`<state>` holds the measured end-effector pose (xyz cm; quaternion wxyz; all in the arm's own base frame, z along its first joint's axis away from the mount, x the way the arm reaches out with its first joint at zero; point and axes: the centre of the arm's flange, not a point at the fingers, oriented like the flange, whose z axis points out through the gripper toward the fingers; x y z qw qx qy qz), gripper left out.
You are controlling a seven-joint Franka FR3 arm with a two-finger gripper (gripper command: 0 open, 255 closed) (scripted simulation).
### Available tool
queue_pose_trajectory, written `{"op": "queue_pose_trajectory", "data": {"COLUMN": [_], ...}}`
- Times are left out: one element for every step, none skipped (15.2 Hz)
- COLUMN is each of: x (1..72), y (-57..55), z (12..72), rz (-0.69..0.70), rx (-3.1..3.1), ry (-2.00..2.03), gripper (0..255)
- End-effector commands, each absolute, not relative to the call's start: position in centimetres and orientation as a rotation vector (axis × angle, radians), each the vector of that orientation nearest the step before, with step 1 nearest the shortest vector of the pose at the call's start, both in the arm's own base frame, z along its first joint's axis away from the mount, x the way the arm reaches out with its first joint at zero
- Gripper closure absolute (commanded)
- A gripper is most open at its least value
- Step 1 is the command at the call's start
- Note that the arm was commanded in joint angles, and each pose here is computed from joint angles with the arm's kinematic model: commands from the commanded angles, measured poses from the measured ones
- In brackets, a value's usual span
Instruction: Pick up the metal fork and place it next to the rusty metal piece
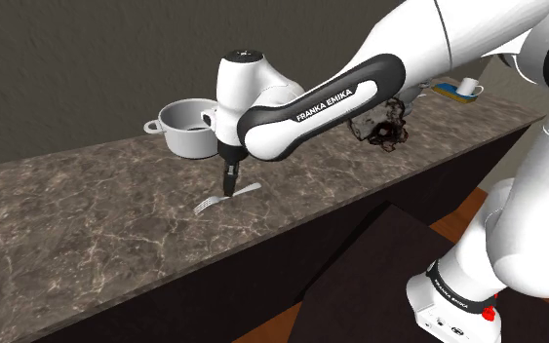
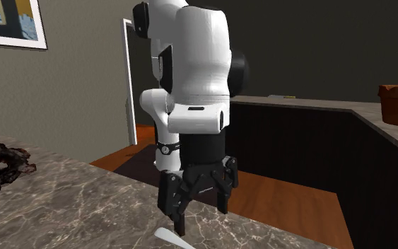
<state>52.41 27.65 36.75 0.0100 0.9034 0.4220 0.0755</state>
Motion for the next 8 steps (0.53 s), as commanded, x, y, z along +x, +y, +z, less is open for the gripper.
{"op": "queue_pose_trajectory", "data": {"x": [52.8, 53.1, 53.1, 53.2, 53.2, 53.3, 53.4, 53.5], "y": [29.7, 30.6, 30.8, 30.8, 30.8, 30.8, 30.9, 30.9], "z": [35.0, 34.1, 34.0, 33.4, 32.9, 32.4, 31.9, 31.4], "rz": [0.233, 0.231, 0.231, 0.231, 0.231, 0.231, 0.231, 0.231], "rx": [2.773, 2.749, 2.746, 2.746, 2.746, 2.746, 2.746, 2.746], "ry": [1.396, 1.434, 1.439, 1.439, 1.439, 1.439, 1.439, 1.439], "gripper": [0, 0, 0, 0, 0, 0, 0, 0]}}
